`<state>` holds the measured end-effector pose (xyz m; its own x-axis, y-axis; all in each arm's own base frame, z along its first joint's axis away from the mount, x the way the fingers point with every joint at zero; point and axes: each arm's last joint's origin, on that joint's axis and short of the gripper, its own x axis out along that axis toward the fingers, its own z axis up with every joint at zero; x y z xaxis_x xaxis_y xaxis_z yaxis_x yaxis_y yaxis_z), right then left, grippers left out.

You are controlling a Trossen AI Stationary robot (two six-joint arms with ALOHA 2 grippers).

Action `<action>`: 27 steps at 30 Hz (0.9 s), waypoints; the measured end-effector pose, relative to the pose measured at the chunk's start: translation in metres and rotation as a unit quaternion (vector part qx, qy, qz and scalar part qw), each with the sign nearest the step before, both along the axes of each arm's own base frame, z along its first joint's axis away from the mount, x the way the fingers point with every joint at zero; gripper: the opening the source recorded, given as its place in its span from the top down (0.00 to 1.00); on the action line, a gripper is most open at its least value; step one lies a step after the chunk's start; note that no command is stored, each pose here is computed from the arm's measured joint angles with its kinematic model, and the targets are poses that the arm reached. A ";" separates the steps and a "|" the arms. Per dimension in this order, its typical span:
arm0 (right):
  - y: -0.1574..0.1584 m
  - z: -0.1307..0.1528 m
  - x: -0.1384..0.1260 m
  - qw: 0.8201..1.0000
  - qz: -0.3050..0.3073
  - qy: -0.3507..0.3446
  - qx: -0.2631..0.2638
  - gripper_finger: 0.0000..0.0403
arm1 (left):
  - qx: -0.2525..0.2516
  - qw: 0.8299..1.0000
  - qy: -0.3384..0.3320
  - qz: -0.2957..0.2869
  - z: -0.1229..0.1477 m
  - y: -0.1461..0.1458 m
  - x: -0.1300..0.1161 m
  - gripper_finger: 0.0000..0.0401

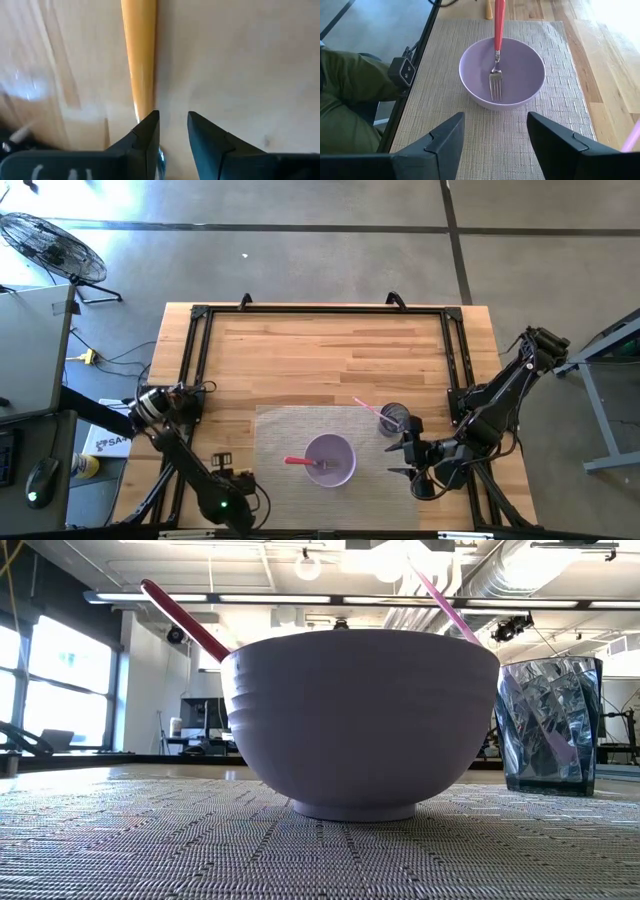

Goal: Pick & Place Utensil
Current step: Put the yellow spoon into the purple bowl on the gray mat

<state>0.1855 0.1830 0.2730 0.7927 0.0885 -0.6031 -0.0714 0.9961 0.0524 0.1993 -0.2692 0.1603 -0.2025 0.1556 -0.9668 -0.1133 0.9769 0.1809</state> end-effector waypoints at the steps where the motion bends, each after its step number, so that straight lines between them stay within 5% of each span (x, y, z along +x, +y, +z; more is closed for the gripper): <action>1: 0.000 0.000 0.000 1.000 0.000 0.000 0.000 0.48 | -0.004 1.000 0.000 0.002 0.005 0.001 -0.001 0.76; 10: -0.001 0.000 0.000 1.000 -0.006 -0.007 -0.009 0.48 | 0.016 0.994 -0.035 0.103 0.041 0.017 -0.018 0.76; 17: -0.001 0.000 0.000 1.000 -0.007 -0.012 -0.020 0.48 | 0.010 0.992 -0.044 0.118 0.022 0.024 -0.022 0.75; 27: -0.001 0.001 0.001 1.000 -0.007 -0.013 -0.018 0.48 | -0.002 0.995 -0.026 0.096 0.001 0.030 -0.028 0.49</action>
<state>0.1860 0.1821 0.2737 0.8086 0.0560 -0.5857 -0.0583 0.9982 0.0149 0.1711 -0.2392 0.1616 -0.1787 0.1155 -0.9771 -0.3063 0.9372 0.1668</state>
